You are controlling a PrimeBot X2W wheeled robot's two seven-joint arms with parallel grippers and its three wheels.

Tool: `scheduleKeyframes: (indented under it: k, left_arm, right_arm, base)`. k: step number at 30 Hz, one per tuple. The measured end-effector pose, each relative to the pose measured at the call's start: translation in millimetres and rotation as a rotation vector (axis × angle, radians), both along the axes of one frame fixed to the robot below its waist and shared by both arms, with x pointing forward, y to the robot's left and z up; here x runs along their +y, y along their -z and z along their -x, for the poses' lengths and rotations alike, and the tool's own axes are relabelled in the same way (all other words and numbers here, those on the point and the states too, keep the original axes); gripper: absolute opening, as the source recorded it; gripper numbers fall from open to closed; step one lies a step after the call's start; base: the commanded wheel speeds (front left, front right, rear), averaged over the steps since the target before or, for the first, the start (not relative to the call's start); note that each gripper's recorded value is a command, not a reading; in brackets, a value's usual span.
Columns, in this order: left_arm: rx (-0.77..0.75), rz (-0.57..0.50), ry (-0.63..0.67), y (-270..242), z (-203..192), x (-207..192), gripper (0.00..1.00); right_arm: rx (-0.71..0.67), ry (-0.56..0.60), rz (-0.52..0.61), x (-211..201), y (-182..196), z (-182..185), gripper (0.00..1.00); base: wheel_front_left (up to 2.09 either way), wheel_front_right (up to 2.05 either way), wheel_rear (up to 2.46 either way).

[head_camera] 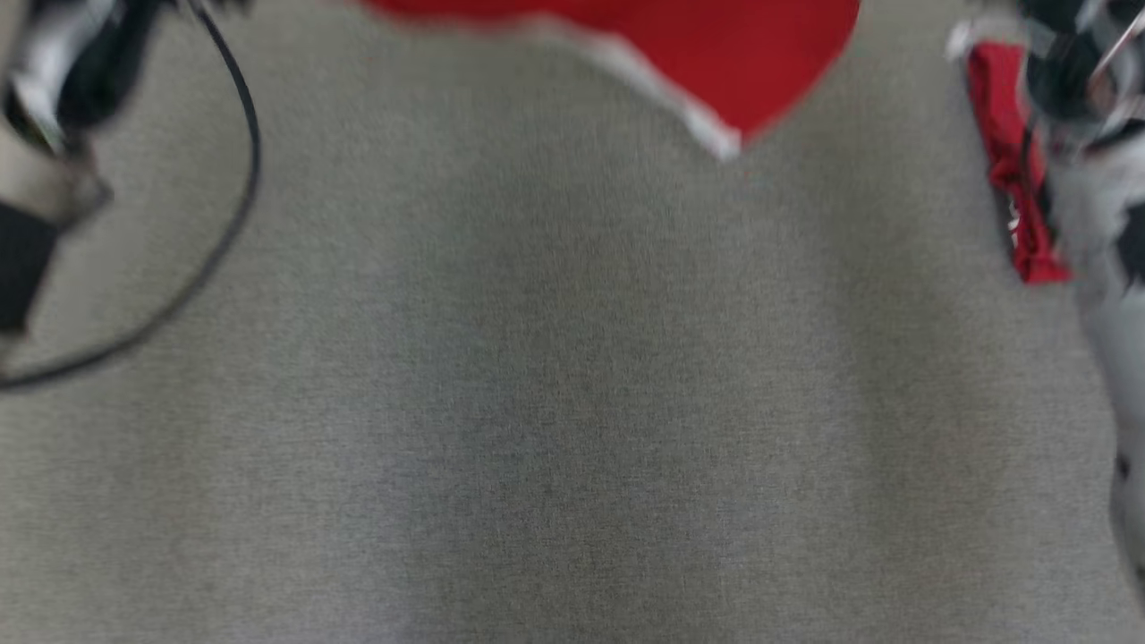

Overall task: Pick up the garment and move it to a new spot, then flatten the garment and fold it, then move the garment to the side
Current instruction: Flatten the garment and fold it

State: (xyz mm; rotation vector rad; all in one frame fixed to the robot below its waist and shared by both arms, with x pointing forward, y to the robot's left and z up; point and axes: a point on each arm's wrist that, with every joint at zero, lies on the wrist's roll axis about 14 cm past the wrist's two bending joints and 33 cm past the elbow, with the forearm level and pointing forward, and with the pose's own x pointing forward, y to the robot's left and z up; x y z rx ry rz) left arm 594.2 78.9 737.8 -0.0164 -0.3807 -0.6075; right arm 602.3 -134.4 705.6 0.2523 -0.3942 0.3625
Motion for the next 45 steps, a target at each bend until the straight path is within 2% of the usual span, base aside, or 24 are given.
scheduleKeyframes:
  k: [5,10,16,17,19,23,27,34,45]
  left_arm:
    - [-0.086,-0.018,0.005,-31,-38,-14,0.0]
    - [-0.088,-0.021,-0.015,-18,-77,-17,0.0]
    - [0.019,0.008,-0.016,51,-113,-17,0.0]
    - [0.067,0.0,-0.006,84,-117,-20,0.0]
    - [0.123,0.017,0.006,116,-117,-23,0.0]
    - [0.216,-0.005,0.037,168,-101,-29,0.0]
    - [0.263,0.032,0.043,188,-78,-24,0.0]
    - [0.347,0.079,0.033,228,-11,-17,0.0]
    - [0.414,0.105,0.006,249,81,-14,0.0]
  right_arm:
    - [-0.049,0.054,-0.018,-12,-30,-46,0.0]
    - [-0.053,0.098,0.029,-16,-22,-82,0.0]
    - [0.041,0.119,0.044,-18,42,-111,0.0]
    - [0.088,0.114,0.054,-15,70,-115,0.0]
    - [0.142,0.115,0.061,-17,100,-113,0.0]
    - [0.236,0.115,0.065,-22,149,-98,0.0]
    - [0.3,0.102,0.063,-23,180,-73,0.0]
    - [0.385,0.09,0.032,-28,222,-4,0.0]
    - [0.472,0.082,-0.03,-25,247,94,0.0]
  base:
    - [0.0,0.0,0.0]
    - [0.0,0.0,0.0]
    - [0.0,0.0,0.0]
    - [0.0,0.0,0.0]
    - [0.0,0.0,0.0]
    - [0.0,0.0,0.0]
    - [0.0,0.0,0.0]
    - [0.0,0.0,0.0]
    - [0.0,0.0,0.0]
